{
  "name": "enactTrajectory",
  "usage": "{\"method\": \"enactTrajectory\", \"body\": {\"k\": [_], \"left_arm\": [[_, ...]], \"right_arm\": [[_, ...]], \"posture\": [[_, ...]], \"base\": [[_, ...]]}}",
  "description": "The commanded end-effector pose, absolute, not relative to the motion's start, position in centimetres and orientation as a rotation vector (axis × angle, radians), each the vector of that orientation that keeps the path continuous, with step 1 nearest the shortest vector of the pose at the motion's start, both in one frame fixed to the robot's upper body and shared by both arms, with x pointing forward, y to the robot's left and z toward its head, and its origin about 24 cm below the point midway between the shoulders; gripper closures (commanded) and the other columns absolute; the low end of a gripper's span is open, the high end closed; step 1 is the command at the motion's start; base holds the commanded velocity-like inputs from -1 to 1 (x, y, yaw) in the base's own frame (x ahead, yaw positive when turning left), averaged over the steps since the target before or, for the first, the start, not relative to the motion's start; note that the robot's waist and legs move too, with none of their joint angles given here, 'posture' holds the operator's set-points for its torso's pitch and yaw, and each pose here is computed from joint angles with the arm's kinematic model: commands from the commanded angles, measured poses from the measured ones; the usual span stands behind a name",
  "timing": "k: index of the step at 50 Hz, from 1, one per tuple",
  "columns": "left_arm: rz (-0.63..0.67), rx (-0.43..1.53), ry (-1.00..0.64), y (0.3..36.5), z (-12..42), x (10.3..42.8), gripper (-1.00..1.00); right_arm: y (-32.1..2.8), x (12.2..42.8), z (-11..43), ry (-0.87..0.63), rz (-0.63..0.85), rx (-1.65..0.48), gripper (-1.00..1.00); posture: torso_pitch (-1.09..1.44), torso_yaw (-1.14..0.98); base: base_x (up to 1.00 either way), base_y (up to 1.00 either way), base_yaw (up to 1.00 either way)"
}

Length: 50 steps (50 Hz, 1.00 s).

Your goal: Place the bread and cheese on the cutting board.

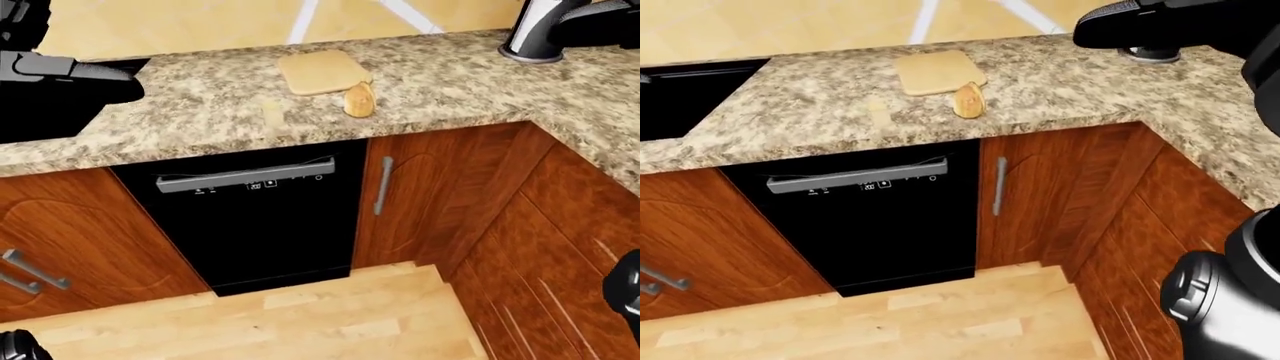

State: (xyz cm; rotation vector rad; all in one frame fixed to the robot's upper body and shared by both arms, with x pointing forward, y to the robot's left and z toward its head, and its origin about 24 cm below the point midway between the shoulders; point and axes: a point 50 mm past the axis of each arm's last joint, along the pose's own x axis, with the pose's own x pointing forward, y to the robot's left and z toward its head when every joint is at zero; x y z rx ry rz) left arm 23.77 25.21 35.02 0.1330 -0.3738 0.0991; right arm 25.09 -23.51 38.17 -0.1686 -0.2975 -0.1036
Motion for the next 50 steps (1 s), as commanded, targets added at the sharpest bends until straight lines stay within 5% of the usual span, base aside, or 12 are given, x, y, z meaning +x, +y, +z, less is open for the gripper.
{"method": "enactTrajectory", "body": {"k": [1,50], "left_arm": [[0.123,0.133,-0.435,25.47,36.04,23.11,-1.00],[0.112,0.143,-0.429,24.95,35.62,23.56,-1.00]], "right_arm": [[-23.41,24.56,39.06,-0.358,-0.104,-0.168,-1.00],[-23.88,24.91,38.82,-0.353,-0.135,-0.184,-1.00]], "posture": [[0.00,0.00],[0.00,0.00]], "base": [[0.20,0.00,0.00],[0.19,0.00,0.00]]}}
